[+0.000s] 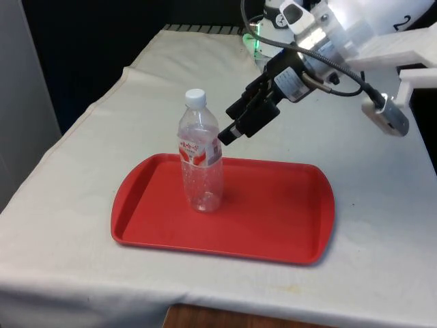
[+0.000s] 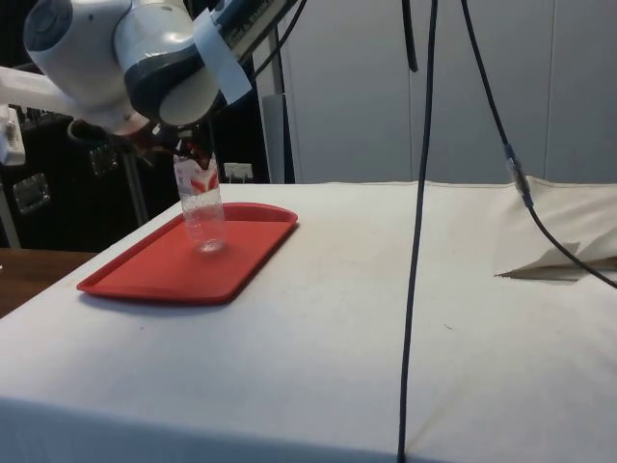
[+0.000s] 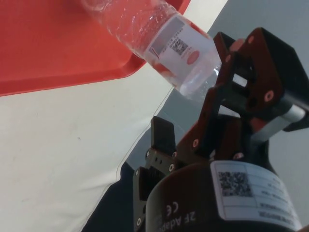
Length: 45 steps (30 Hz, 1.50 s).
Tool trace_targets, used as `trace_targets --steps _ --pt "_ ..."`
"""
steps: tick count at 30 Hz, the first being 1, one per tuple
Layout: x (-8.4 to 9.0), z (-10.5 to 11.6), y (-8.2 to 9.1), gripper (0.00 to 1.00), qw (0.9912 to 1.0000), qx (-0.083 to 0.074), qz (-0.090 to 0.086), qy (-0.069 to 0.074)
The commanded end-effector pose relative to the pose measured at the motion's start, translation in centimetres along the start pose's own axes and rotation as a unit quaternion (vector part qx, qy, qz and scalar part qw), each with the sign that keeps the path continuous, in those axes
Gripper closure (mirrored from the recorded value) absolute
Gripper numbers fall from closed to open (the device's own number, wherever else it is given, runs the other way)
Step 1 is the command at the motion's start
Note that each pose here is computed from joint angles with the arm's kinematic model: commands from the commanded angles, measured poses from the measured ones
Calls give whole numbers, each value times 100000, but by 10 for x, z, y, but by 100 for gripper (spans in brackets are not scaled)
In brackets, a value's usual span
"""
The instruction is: Place the bottle upright on the tray.
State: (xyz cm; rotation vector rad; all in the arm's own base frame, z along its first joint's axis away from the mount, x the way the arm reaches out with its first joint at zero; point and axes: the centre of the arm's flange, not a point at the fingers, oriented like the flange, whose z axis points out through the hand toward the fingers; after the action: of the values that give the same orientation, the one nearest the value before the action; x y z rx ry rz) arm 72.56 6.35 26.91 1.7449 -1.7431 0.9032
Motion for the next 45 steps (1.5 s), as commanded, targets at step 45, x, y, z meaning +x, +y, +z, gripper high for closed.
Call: trace_targets --steps 45 --pt "39 -30 -10 0 99405 309 5745 -9251"
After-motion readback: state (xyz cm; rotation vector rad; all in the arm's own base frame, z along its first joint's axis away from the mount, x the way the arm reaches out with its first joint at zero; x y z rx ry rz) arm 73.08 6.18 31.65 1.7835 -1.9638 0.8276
